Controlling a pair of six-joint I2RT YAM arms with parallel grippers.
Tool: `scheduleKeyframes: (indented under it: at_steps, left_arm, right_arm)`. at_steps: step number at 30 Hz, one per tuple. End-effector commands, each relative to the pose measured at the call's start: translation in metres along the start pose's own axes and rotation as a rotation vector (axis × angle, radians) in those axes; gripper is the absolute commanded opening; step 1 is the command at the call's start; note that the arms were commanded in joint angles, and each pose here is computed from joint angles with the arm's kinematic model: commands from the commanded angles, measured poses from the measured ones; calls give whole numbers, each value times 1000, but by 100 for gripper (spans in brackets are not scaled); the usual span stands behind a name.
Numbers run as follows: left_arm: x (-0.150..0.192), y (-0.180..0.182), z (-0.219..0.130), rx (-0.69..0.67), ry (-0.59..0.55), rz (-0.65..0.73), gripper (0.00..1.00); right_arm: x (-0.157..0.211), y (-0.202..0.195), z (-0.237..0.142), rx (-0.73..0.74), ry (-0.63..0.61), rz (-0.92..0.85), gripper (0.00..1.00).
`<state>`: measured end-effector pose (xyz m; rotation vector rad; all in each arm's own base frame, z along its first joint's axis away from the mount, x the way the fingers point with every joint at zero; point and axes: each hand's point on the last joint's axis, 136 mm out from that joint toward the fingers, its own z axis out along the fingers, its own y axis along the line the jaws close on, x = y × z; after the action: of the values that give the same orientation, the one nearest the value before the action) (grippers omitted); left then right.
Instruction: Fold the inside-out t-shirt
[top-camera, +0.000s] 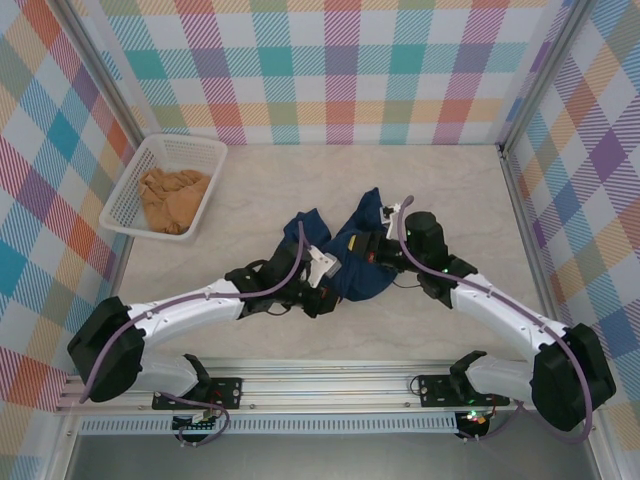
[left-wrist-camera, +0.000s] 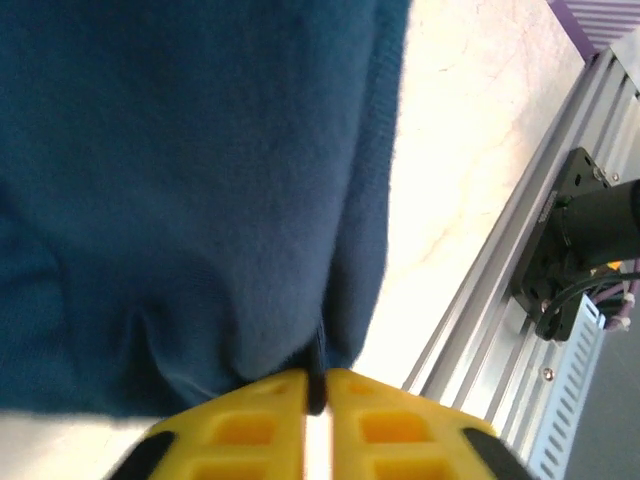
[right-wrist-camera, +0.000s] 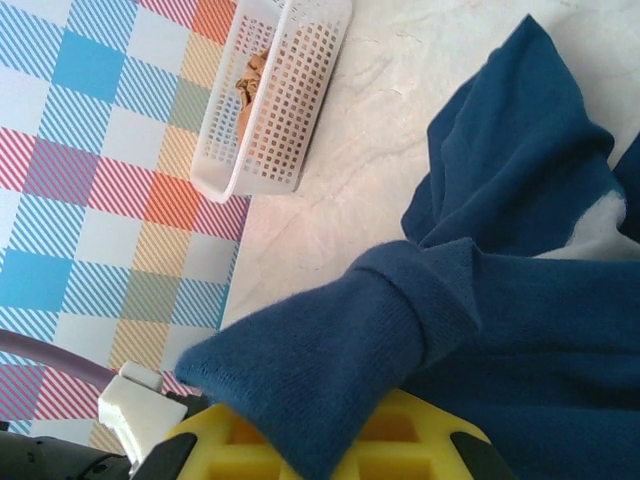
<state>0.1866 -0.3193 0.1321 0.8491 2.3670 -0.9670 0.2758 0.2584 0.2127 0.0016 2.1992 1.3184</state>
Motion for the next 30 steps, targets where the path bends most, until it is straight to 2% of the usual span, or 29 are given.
scheduleKeyframes:
  at_steps: [1,3,8,15,18,27,30]
  left_arm:
    - [-18,-11,-24,-13,-91,57,29]
    - [-31,-11,-39,-34,-160,61,38]
    - [-63,6,-65,-135,-296,12,50]
    - [-75,-8,-42,-52,-204,37,57]
    - [-78,-4,-37,-70,-200,43,55]
    - [-83,4,-25,-81,-195,22,30]
    - [-83,5,-22,-72,-191,21,25]
  right_arm:
    - [-5,10,-12,0,-10,-118,0]
    - [0,10,-14,-4,13,-152,0]
    - [7,11,-15,-22,31,-178,0]
    - [8,11,-14,-33,40,-176,0]
    - [9,10,-13,-34,40,-171,0]
    - [13,9,-13,-43,47,-165,0]
    - [13,9,-12,-49,50,-165,0]
